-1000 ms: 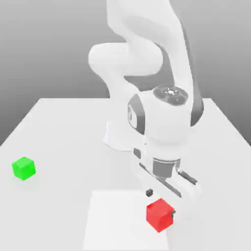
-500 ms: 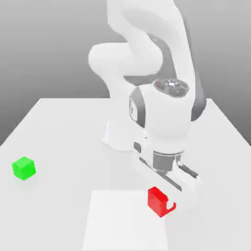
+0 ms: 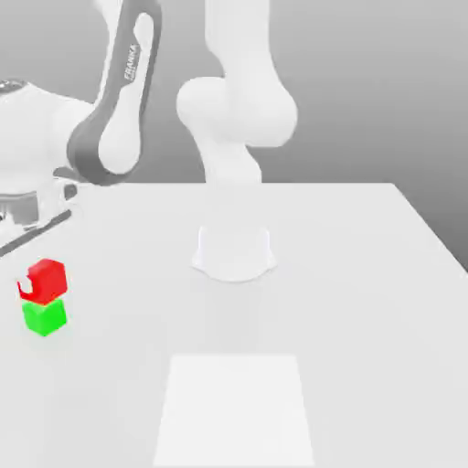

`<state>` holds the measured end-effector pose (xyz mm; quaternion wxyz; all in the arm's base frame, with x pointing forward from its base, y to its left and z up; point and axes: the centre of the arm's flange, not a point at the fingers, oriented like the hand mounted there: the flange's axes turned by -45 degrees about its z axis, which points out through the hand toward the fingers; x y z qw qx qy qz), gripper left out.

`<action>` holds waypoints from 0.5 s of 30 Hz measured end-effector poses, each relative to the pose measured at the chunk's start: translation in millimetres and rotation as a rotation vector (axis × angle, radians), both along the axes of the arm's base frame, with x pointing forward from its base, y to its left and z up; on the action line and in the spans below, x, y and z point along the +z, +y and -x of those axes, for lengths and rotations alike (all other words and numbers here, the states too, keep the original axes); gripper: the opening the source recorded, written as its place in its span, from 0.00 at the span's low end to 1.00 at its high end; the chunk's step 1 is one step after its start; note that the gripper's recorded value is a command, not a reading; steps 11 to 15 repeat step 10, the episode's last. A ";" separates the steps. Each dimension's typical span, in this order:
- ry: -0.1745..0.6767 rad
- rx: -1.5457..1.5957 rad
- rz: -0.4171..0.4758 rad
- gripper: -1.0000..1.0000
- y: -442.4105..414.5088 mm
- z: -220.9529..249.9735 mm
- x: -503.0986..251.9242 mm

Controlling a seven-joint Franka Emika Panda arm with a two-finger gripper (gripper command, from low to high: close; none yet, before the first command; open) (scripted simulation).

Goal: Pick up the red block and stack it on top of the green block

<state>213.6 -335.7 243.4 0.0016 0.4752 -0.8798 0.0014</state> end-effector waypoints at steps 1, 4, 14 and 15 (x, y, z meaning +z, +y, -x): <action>-0.003 -0.013 -0.002 0.00 -2.7 4.2 -5.8; -0.005 -0.020 -0.004 0.00 -4.5 5.9 -32.4; -0.003 -0.019 -0.003 1.00 -3.1 7.0 -59.5; -0.003 -0.019 -0.003 1.00 -3.1 7.0 -59.5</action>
